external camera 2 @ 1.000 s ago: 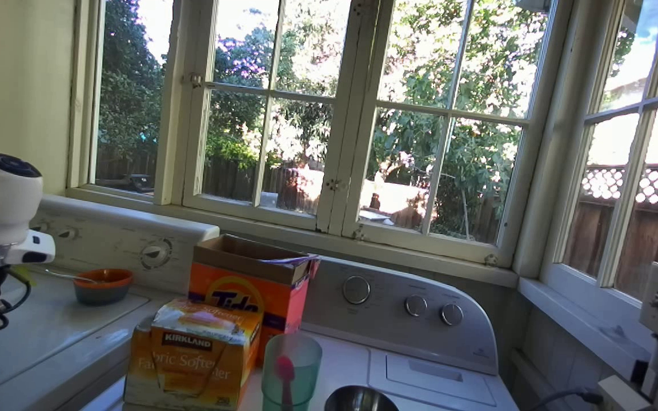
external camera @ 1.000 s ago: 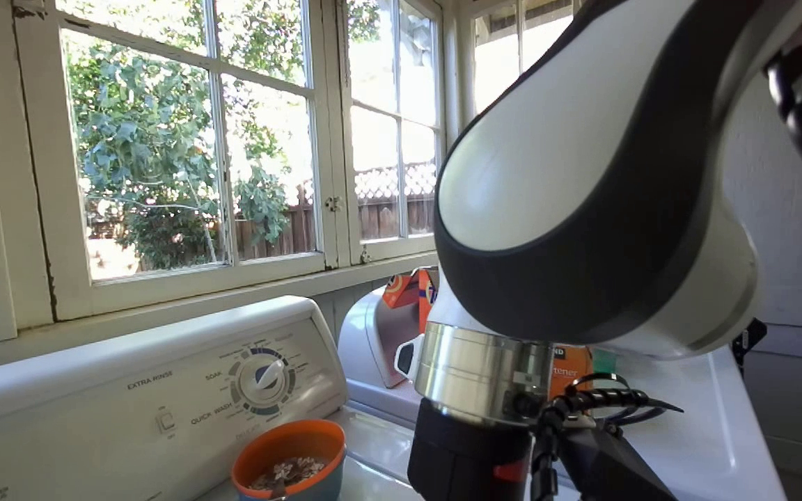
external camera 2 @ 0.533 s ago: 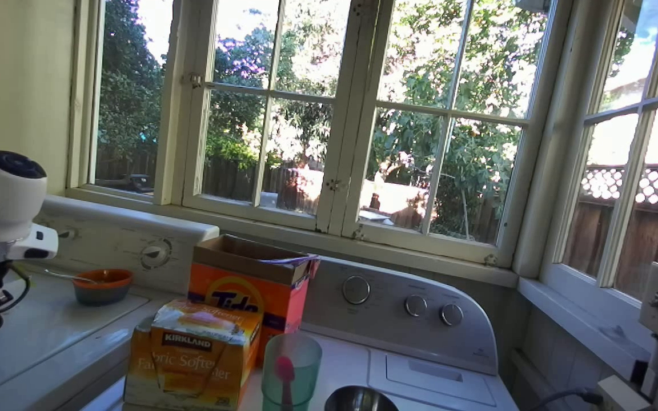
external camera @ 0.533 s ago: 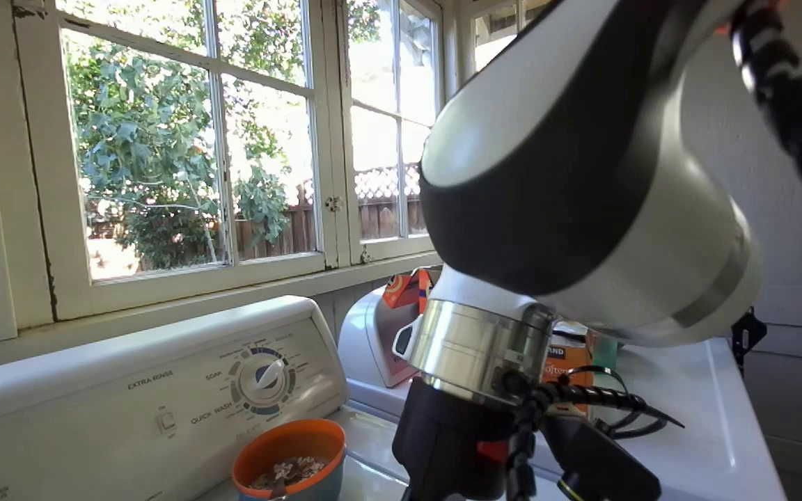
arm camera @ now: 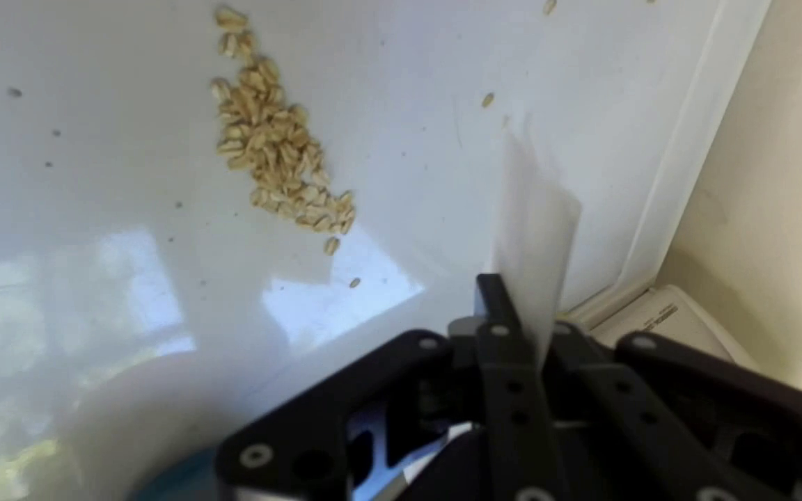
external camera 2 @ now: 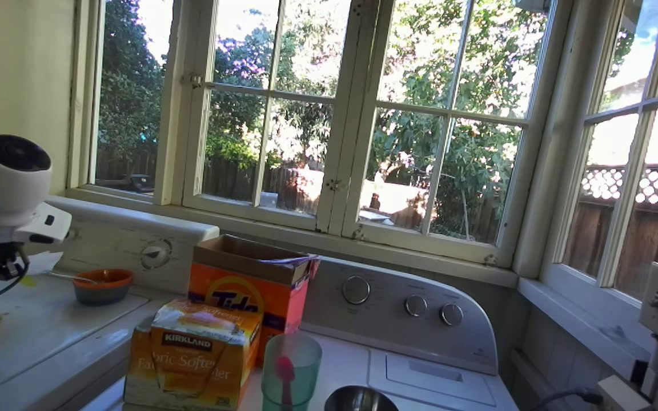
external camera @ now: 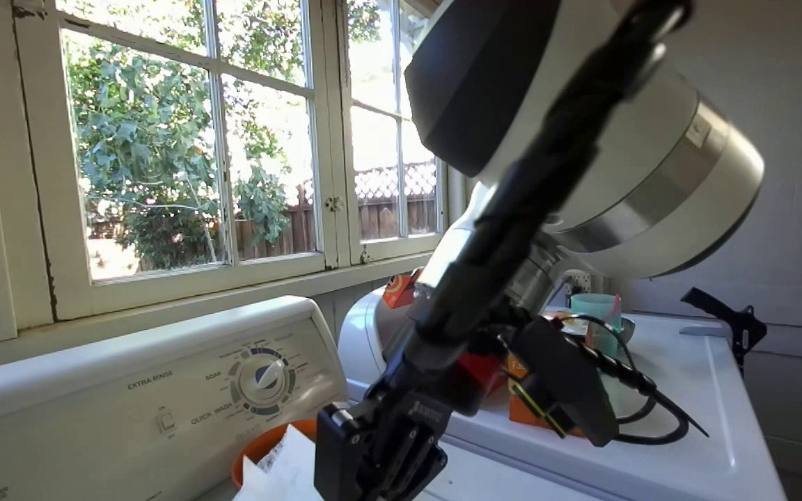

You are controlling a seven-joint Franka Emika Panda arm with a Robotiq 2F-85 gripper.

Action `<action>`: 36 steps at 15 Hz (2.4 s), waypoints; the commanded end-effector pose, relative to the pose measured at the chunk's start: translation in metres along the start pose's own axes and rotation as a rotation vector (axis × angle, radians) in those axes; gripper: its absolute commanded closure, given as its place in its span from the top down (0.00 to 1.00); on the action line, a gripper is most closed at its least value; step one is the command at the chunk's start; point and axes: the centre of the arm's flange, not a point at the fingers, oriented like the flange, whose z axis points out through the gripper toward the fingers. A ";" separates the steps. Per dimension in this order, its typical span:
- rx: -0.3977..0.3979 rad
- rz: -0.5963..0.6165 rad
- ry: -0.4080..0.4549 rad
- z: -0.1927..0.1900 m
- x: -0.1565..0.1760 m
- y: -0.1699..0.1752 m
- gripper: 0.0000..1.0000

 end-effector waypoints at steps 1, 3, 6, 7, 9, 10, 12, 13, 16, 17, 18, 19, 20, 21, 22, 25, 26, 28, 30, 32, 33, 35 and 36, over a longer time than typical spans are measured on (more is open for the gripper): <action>-0.039 0.132 0.094 -0.005 -0.007 -0.001 0.00; -0.042 0.190 0.134 -0.003 -0.007 -0.001 0.00; -0.027 0.261 0.182 0.004 -0.008 -0.006 0.00; -0.033 0.277 0.191 0.005 -0.008 -0.006 0.00; -0.028 0.298 0.200 0.008 -0.010 -0.004 0.00; -0.023 0.309 0.206 0.010 -0.011 -0.004 0.00; -0.006 0.337 0.205 0.012 -0.011 -0.003 0.27; 0.002 0.347 0.204 0.013 -0.011 -0.003 0.34; 0.002 0.369 0.171 0.011 -0.011 -0.005 0.56; -0.008 0.375 0.145 0.007 -0.012 -0.009 0.65; -0.024 0.379 0.122 0.006 -0.012 -0.011 0.71; -0.057 0.380 0.105 0.007 -0.012 -0.014 0.78; -0.081 0.370 0.099 0.010 -0.011 -0.017 0.87; -0.122 0.356 0.083 0.016 -0.011 -0.021 0.94; -0.153 0.338 0.060 0.021 -0.010 -0.024 0.99; -0.287 0.248 0.004 0.039 -0.010 -0.033 1.00; -0.335 0.223 -0.010 0.042 -0.010 -0.034 1.00; -0.435 0.166 -0.022 0.049 -0.011 -0.033 1.00; -0.542 0.118 -0.026 0.051 -0.010 -0.031 1.00; -0.649 0.084 -0.040 0.049 -0.005 -0.031 1.00; -0.702 0.072 -0.066 0.047 -0.002 -0.031 1.00; -0.750 0.051 -0.097 0.045 0.006 -0.038 1.00; -0.760 0.041 -0.098 0.045 0.010 -0.044 1.00</action>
